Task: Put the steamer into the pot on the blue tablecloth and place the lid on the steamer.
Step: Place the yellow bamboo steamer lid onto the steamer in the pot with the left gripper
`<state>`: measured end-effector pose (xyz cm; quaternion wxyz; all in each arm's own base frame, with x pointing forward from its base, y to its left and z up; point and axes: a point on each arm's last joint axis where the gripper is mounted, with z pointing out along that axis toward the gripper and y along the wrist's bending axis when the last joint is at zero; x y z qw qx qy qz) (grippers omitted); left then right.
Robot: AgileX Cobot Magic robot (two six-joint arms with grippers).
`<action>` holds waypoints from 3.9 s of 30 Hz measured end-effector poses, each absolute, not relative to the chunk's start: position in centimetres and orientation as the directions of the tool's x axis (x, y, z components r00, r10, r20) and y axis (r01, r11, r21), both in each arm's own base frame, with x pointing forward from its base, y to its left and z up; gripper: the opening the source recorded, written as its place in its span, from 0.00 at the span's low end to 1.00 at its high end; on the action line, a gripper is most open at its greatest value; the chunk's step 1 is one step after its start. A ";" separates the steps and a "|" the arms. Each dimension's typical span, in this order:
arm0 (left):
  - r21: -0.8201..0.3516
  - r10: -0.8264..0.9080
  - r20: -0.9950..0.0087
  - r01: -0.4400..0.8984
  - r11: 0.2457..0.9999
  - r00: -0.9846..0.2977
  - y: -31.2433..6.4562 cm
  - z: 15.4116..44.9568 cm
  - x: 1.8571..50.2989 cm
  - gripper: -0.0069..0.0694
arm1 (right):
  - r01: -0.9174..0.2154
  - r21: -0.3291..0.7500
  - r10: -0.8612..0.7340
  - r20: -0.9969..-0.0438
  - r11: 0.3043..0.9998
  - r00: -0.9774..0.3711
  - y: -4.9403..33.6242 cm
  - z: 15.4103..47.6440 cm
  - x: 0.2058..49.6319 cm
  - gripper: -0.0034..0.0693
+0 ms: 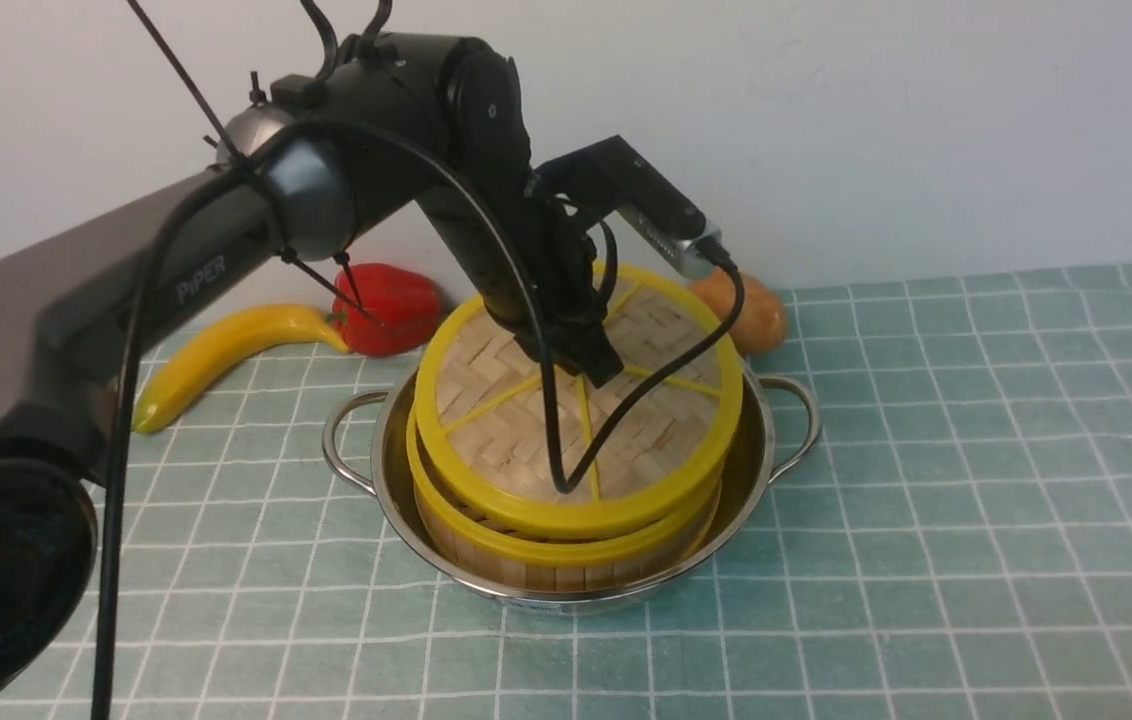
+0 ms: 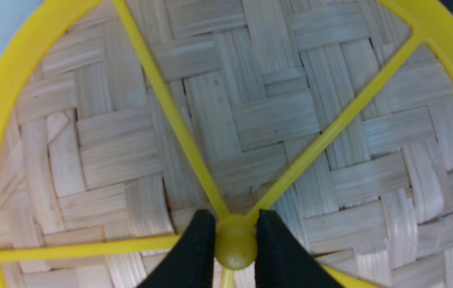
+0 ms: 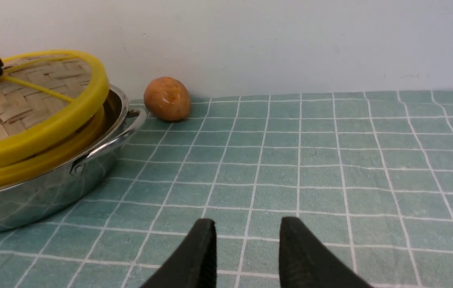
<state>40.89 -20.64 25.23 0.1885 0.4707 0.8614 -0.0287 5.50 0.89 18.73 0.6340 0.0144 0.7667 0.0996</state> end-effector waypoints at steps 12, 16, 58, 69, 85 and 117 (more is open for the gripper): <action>0.125 0.770 -0.367 0.792 0.598 -0.523 -20.4 29.7 40.5 0.24 | -0.104 0.171 0.148 -0.969 0.980 -0.196 0.9 18.7 5.5 0.38; 0.123 0.760 -0.373 0.783 0.610 -0.533 -20.4 30.0 40.5 0.24 | -0.104 0.171 0.148 -0.969 0.980 -0.196 0.9 18.7 5.5 0.38; 0.082 0.696 -0.231 0.700 0.710 -0.679 -18.8 26.8 39.3 0.24 | -0.103 0.175 0.153 -0.969 0.979 -0.195 0.9 18.7 5.5 0.38; 0.073 0.734 -0.272 0.747 0.660 -0.622 -19.6 26.4 39.4 0.24 | -0.103 0.175 0.153 -0.969 0.979 -0.195 0.9 18.7 5.5 0.38; 0.079 0.736 -0.311 0.755 0.651 -0.602 -20.4 24.5 40.6 0.24 | -0.103 0.176 0.154 -0.969 0.979 -0.195 0.9 18.7 5.5 0.38; 0.092 0.747 -0.322 0.766 0.636 -0.582 -20.5 24.3 40.8 0.24 | -0.103 0.175 0.153 -0.969 0.979 -0.195 0.9 18.7 5.5 0.38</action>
